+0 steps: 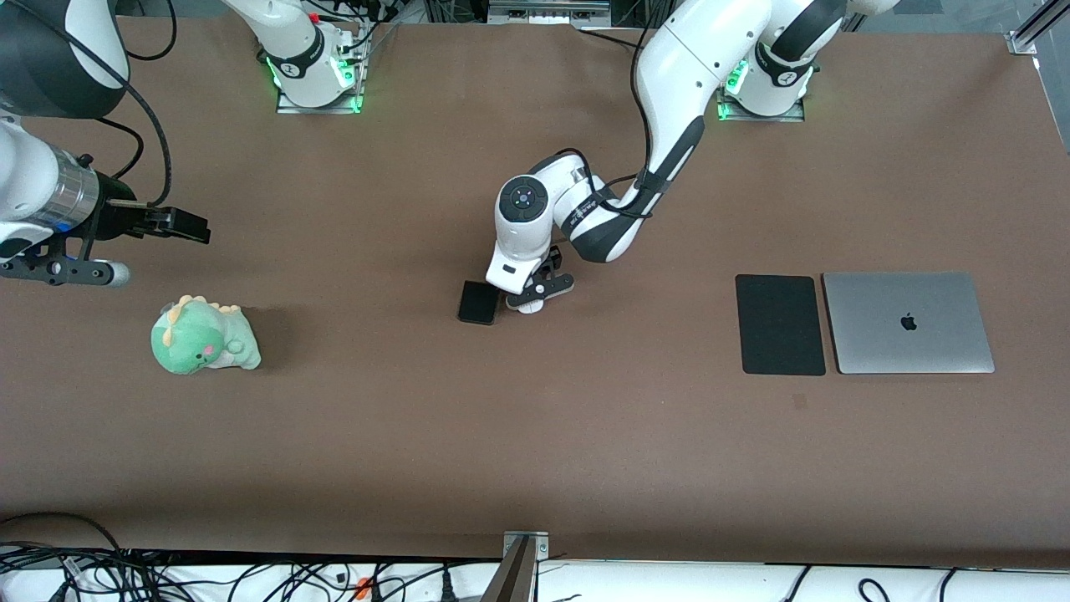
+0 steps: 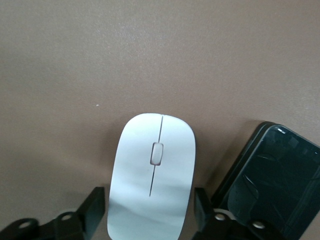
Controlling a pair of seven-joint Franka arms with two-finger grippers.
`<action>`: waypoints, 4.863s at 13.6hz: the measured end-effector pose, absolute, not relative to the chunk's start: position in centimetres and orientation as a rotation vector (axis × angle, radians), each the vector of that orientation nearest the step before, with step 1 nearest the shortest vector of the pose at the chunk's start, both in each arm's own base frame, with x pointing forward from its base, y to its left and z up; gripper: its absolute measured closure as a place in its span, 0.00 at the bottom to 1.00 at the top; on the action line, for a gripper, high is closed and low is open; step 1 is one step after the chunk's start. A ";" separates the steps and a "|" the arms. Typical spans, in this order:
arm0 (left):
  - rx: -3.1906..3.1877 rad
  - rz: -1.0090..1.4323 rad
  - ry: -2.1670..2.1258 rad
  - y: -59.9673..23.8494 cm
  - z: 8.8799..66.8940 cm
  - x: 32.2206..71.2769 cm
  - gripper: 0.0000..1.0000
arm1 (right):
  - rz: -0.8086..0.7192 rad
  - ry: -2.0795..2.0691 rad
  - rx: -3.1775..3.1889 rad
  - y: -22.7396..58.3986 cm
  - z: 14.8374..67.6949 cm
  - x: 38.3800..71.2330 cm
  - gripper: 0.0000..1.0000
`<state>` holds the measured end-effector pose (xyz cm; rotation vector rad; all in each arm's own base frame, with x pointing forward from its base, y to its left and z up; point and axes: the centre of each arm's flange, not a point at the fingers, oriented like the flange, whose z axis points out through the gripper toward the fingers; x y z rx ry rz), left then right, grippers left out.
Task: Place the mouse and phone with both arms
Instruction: 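Close the left gripper on the white mouse, then carry the mouse toward the mouse pad while the right gripper reaches the phone, then lower the mouse onto the pad while the right gripper grasps the phone, then carry the phone beside the plush toy while the left gripper withdraws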
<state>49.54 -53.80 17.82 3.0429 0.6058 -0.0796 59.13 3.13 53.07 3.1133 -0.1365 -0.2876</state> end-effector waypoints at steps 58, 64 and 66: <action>3.177 -0.085 -0.011 -4.9 56.7 59.4 0.00 | 0.130 -0.261 3.059 41.6 17.5 55.0 0.20; 3.148 -0.056 -0.022 -6.0 61.6 57.4 0.00 | 0.008 -0.055 3.007 32.6 22.6 63.0 0.20; 3.158 -0.061 -0.030 -6.6 63.1 56.1 0.00 | -0.022 -0.033 3.004 27.6 22.0 64.9 0.20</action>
